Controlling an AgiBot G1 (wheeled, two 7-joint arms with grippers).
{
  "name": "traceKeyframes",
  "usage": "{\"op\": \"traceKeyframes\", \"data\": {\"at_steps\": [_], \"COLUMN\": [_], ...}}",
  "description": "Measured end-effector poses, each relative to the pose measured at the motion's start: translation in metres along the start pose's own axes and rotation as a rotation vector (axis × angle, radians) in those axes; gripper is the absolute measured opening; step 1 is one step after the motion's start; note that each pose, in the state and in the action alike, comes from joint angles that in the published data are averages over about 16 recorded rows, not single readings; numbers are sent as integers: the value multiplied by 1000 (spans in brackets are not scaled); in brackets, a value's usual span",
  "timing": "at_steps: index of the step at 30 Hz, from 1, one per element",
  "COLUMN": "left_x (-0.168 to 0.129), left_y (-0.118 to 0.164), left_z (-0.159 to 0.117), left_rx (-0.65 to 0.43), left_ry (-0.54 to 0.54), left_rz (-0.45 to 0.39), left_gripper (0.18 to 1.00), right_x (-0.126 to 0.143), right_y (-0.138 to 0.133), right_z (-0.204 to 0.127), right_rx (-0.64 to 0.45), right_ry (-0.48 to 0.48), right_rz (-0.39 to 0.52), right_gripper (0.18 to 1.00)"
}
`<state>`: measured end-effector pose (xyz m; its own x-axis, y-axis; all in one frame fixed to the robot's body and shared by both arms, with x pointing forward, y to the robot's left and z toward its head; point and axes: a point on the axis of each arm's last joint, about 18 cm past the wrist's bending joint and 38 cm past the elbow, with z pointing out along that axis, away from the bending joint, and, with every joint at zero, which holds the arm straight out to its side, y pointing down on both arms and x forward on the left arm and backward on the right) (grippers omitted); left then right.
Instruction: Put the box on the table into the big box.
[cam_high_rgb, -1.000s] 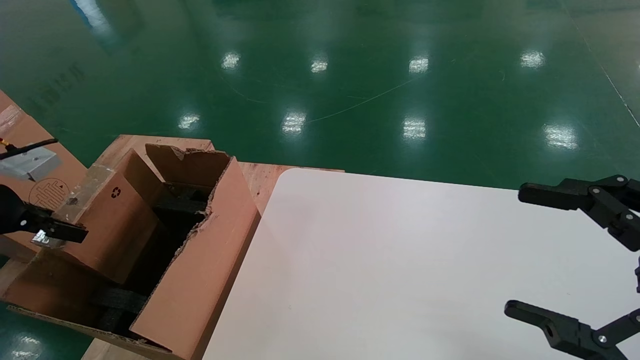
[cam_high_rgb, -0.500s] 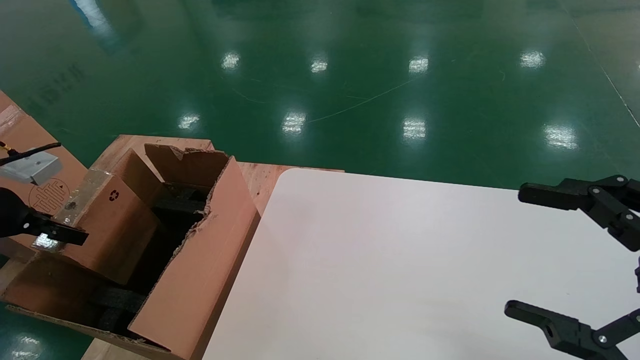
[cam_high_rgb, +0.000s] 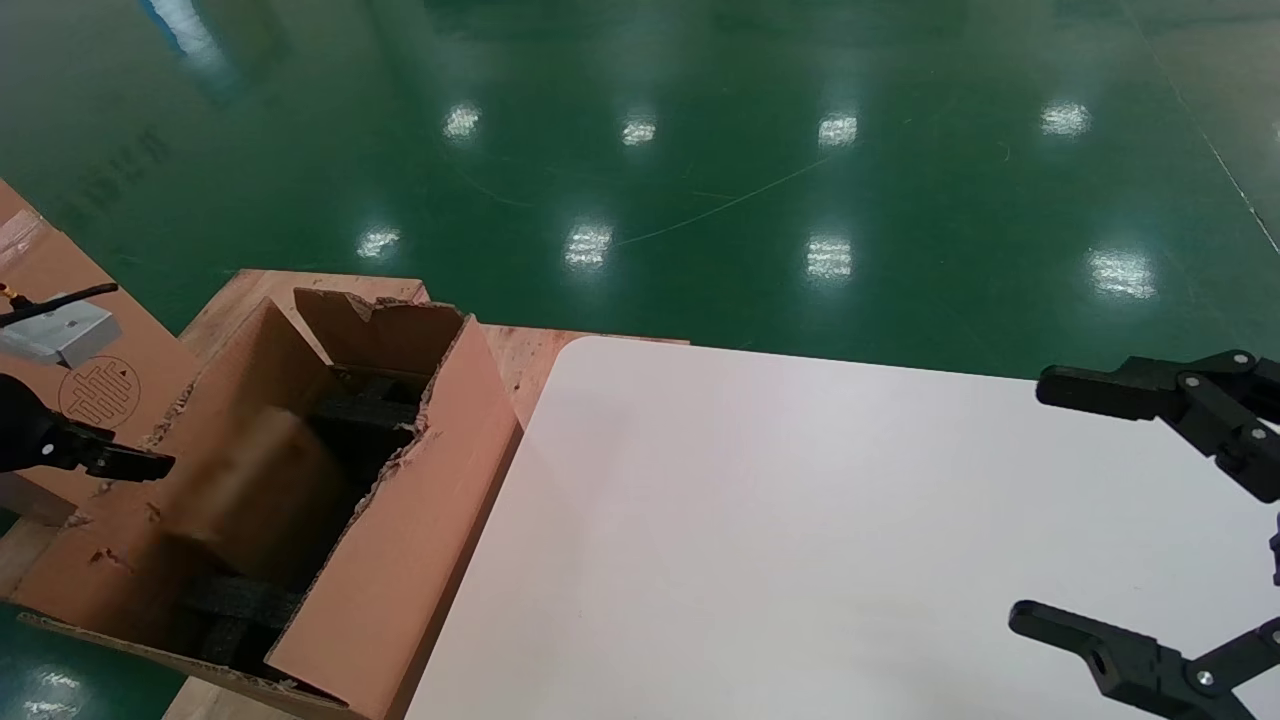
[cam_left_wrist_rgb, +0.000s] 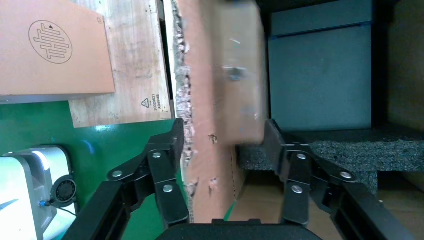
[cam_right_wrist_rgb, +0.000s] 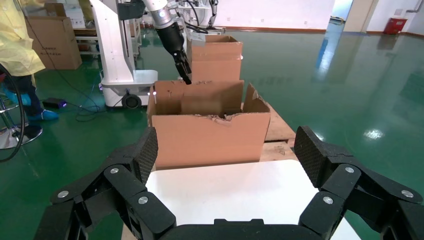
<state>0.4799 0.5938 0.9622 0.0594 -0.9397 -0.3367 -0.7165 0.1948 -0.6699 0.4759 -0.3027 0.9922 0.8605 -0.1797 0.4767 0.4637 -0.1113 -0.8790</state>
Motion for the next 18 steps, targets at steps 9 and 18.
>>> {"op": "traceKeyframes", "data": {"at_steps": [9, 18], "left_x": [10, 45], "left_y": [-11, -41], "left_z": [-8, -41], "left_rx": [37, 171], "left_ry": [34, 182], "left_rz": [29, 104], "left_gripper": [725, 877], "right_x": [0, 0], "right_y": [0, 0], "right_z": [0, 0], "right_rx": [0, 0], "right_ry": [0, 0], "right_rz": [0, 0], "right_gripper": [1000, 1000]}}
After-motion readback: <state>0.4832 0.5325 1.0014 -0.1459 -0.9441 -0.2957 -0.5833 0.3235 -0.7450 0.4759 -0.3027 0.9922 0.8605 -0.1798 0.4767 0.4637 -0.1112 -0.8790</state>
